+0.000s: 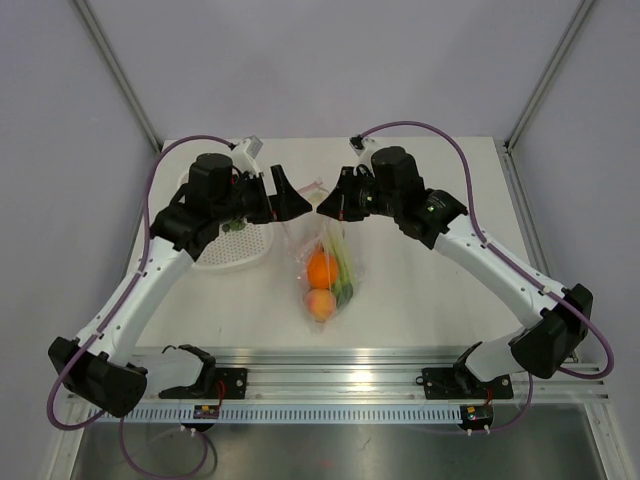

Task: Place the food in the zip-top bag and seal the zipper
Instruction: Place the fake fruit in the zipper food storage bag.

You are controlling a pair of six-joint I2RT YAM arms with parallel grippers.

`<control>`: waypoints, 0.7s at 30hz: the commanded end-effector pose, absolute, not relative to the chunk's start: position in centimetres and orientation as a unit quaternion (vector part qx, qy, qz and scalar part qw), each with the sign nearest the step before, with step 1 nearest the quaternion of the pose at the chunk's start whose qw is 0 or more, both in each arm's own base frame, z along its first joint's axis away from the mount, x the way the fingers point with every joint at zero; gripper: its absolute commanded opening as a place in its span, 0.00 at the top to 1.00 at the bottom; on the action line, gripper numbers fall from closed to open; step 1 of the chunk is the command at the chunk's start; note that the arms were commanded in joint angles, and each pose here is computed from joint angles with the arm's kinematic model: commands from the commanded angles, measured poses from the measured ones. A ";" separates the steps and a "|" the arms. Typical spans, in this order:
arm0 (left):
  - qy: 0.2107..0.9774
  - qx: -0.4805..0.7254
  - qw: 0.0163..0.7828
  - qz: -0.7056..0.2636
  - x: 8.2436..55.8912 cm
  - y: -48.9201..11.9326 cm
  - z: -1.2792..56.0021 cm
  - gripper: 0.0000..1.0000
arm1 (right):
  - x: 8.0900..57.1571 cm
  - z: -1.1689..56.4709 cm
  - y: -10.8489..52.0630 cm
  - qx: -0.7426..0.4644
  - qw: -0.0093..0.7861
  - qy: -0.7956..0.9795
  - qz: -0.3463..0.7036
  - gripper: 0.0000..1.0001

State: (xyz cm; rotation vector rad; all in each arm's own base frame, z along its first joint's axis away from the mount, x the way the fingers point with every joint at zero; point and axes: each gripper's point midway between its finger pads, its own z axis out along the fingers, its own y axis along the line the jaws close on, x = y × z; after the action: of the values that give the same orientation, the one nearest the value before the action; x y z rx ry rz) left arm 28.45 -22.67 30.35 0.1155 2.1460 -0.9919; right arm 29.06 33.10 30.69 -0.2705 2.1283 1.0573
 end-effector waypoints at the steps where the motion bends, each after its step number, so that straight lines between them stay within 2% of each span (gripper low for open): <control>1: 0.803 0.076 0.421 -0.416 27.2 -22.9 35.5 0.01 | 28.6 35.0 33.2 -0.111 0.408 0.789 0.446 1.00; 6: 0.773 0.096 0.468 -0.417 25.5 -22.0 39.6 0.04 | 28.5 35.2 33.1 -0.115 0.410 0.788 0.445 1.00; 12: 0.854 0.048 0.429 -0.291 27.6 -18.9 32.7 0.07 | 28.1 35.1 32.9 -0.149 0.410 0.789 0.434 1.00; 18: 0.884 0.058 0.386 -0.256 29.1 -19.2 27.8 0.08 | 26.5 35.8 33.3 -0.221 0.400 0.772 0.442 1.00; 21: 0.883 0.076 0.376 -0.269 29.8 -20.3 27.7 0.12 | 25.9 36.2 33.7 -0.250 0.392 0.764 0.447 1.00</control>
State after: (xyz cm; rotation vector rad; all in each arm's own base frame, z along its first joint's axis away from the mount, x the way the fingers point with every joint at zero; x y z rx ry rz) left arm 29.02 -20.03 26.92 0.1359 2.2962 -0.6975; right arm 27.30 33.04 31.40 -0.4779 2.1086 1.0614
